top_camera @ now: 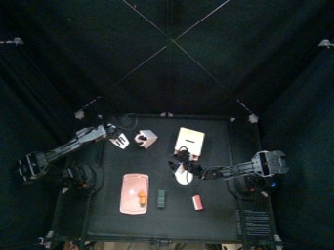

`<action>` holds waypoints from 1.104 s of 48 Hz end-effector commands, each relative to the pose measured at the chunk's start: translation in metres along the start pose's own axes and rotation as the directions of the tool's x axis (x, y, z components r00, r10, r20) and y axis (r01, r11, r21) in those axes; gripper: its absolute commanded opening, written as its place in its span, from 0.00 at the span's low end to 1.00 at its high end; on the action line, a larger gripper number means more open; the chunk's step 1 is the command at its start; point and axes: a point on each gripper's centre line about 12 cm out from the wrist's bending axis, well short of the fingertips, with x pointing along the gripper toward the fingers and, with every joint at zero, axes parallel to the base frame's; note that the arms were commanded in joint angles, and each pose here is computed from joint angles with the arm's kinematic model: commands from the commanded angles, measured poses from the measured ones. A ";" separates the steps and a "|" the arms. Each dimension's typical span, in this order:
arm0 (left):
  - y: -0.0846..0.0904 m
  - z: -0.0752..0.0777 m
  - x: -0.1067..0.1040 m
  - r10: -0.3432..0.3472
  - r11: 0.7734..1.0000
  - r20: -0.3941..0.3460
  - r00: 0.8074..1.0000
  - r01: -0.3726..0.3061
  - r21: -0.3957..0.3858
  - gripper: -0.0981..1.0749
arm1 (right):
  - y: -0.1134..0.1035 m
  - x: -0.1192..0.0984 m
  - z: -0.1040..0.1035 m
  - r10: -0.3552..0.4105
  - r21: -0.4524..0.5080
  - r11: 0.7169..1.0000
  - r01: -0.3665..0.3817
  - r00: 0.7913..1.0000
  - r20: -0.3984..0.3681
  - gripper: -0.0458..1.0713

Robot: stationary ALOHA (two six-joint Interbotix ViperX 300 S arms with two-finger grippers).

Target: Grab carrot bottom

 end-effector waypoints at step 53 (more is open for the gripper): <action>-0.073 -0.111 0.030 -0.516 0.840 0.424 0.744 0.342 0.422 0.82 | 0.107 0.009 0.020 0.238 -0.144 0.965 -0.220 0.963 0.123 0.76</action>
